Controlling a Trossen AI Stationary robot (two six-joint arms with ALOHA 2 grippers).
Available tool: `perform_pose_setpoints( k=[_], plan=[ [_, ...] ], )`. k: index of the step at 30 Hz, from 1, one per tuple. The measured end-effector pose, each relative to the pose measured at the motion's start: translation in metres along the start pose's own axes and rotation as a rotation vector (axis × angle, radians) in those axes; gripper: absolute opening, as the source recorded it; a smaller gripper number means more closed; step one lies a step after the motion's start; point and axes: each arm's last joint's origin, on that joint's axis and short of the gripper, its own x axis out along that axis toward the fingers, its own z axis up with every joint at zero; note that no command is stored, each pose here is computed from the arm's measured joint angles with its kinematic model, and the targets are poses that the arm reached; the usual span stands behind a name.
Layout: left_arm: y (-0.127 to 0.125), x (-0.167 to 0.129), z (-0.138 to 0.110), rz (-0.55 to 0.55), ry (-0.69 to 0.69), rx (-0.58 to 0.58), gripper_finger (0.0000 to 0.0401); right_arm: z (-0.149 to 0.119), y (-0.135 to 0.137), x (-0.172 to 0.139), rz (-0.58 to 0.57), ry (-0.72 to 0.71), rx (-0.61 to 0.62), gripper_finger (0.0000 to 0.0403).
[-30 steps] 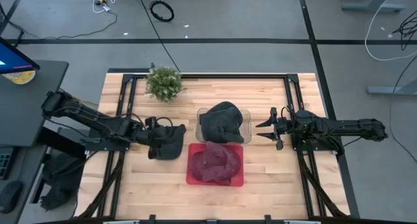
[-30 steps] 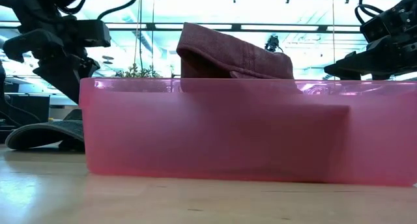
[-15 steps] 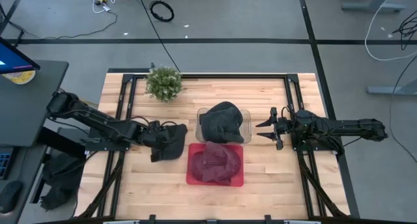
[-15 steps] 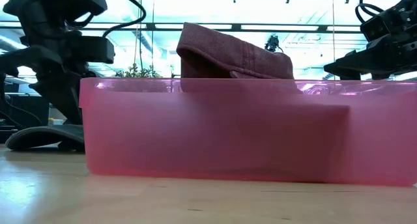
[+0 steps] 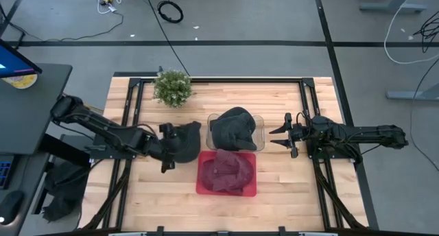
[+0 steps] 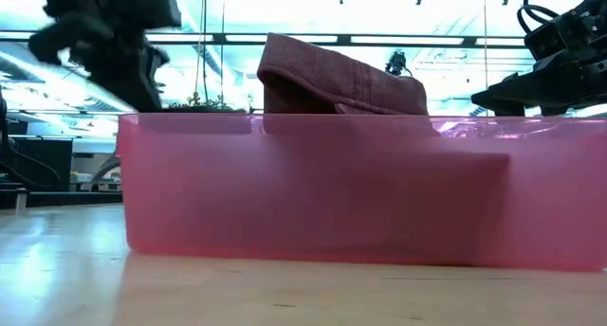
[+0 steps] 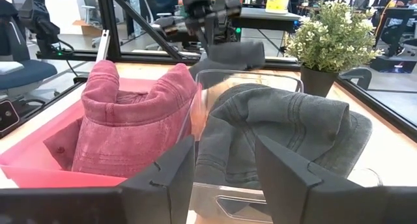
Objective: Pick & Place hat
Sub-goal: Put the black cap into the transparent bin
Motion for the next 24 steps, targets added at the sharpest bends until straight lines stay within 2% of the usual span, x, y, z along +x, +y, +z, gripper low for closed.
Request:
perform_pose_setpoints(
  k=[6, 13, 17, 21, 24],
  plan=[
    [-0.006, -0.022, 0.020, 0.067, -0.121, 0.058, 0.0003, 0.000, 0.000, 0.000, 0.000, 0.000, 0.000, 0.0165],
    [0.003, -0.049, 0.052, 0.202, -0.252, 0.092, 0.0003, 0.000, 0.000, 0.000, 0.000, 0.000, 0.000, 0.0165],
    [0.008, -0.062, 0.071, 0.226, -0.349, 0.059, 0.0002, 0.000, 0.000, 0.000, 0.000, 0.000, 0.000, 0.0165],
    [0.009, -0.061, 0.085, 0.237, -0.417, 0.067, 0.0002, 0.000, 0.000, 0.000, 0.000, 0.000, 0.000, 0.0165],
    [0.010, -0.048, 0.094, 0.253, -0.420, 0.051, 0.0002, 0.000, 0.000, 0.000, 0.000, -0.001, 0.000, 0.0165]
  ],
)
